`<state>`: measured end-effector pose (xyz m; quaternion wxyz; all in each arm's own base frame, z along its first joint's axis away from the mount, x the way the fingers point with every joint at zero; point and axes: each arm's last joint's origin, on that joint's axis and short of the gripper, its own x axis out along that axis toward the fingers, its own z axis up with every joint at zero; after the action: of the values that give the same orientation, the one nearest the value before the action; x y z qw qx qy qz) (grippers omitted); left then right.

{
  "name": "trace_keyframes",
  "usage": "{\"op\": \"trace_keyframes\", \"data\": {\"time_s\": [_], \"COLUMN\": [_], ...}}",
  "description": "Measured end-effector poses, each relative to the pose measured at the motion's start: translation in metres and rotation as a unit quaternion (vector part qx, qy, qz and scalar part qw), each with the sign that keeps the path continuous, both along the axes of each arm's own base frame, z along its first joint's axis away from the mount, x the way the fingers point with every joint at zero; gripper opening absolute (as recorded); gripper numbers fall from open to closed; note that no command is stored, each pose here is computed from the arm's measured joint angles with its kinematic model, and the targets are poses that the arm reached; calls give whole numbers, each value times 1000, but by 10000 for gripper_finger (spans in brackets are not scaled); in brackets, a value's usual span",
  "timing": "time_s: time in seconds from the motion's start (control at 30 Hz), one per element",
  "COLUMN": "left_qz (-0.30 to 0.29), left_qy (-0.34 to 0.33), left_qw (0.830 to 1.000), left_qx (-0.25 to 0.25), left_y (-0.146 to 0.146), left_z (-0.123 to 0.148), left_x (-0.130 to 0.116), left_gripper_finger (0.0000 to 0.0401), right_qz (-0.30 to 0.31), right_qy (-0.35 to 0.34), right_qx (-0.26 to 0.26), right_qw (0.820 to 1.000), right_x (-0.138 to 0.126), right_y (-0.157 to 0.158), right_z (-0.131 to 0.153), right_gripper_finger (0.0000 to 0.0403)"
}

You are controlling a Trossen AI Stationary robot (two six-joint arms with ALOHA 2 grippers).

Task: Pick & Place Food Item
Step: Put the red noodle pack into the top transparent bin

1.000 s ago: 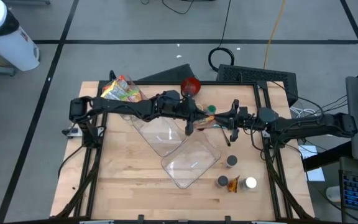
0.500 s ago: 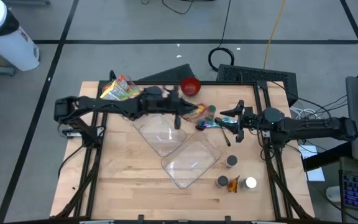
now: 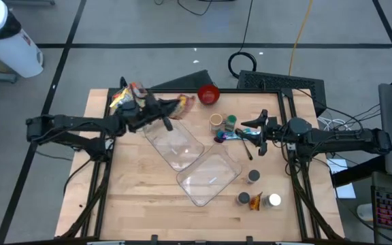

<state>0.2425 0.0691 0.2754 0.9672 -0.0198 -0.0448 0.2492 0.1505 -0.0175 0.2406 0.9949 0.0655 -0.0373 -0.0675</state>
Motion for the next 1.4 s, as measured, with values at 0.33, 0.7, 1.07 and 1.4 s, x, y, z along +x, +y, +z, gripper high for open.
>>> {"op": "trace_keyframes", "data": {"time_s": [0.33, 0.7, 1.07, 1.4], "left_qz": [179, 234, 189, 168], "left_qy": [93, 195, 269, 314], "left_qw": [978, 943, 932, 917], "left_qx": [-52, -132, -152, -182], "left_y": [-2, 3, 16, 22], "left_z": [-3, -23, -35, -43], "left_x": [-46, -79, -83, -92], "left_gripper_finger": [3, 3, 3, 6], "right_qz": [0, -1, 0, -1], "right_qy": [1, 11, 10, 14], "right_qx": [0, -11, -8, -10], "right_qw": [1000, 1000, 1000, 1000], "right_x": [0, 0, 0, 0], "right_y": [0, 0, 0, 0], "right_z": [0, -2, -2, -2], "right_gripper_finger": [205, 203, 200, 196]}}
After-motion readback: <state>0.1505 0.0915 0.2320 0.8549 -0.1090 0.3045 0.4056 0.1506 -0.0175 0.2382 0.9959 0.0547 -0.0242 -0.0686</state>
